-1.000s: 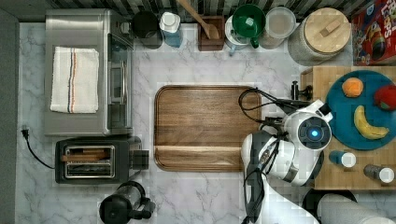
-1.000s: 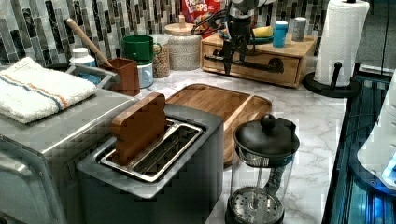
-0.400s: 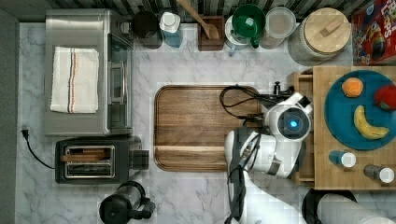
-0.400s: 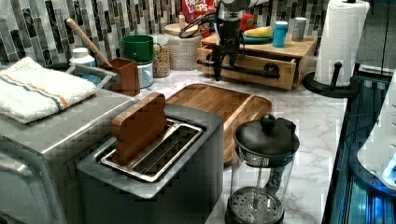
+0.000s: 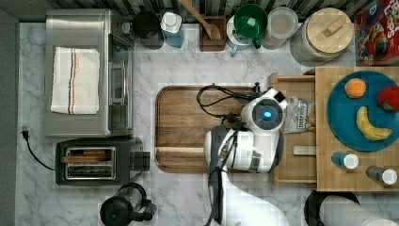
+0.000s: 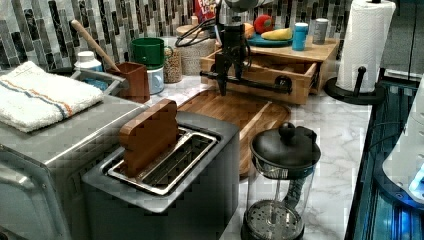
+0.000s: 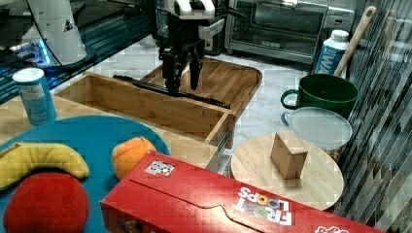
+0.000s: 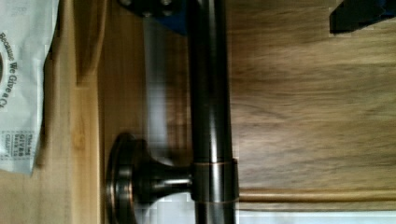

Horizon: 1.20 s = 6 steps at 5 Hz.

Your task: Open the drawer.

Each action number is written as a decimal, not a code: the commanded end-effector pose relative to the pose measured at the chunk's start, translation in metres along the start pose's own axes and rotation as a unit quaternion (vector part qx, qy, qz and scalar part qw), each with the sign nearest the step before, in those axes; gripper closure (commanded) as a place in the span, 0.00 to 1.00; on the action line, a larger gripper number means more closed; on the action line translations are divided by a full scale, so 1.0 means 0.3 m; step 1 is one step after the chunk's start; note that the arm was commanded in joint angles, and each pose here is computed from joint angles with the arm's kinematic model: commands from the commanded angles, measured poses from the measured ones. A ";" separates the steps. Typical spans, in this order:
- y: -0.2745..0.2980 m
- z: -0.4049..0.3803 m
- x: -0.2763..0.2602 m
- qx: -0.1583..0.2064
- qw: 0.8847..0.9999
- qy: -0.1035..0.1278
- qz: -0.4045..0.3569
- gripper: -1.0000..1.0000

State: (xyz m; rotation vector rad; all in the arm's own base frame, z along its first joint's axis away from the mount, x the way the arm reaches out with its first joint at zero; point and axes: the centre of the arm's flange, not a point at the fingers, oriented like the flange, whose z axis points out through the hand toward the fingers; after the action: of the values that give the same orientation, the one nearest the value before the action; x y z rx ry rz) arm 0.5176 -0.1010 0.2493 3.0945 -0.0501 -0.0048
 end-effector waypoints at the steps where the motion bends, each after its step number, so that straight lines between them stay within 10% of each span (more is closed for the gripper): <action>1: -0.367 -0.039 0.014 0.035 0.999 -0.005 0.010 0.00; 6: -0.380 -0.094 0.039 0.077 0.994 -0.035 0.069 0.00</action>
State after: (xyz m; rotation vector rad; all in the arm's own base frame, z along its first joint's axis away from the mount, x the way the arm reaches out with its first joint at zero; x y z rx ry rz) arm 0.5125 -0.0524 0.2419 3.1814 -0.2491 -0.1728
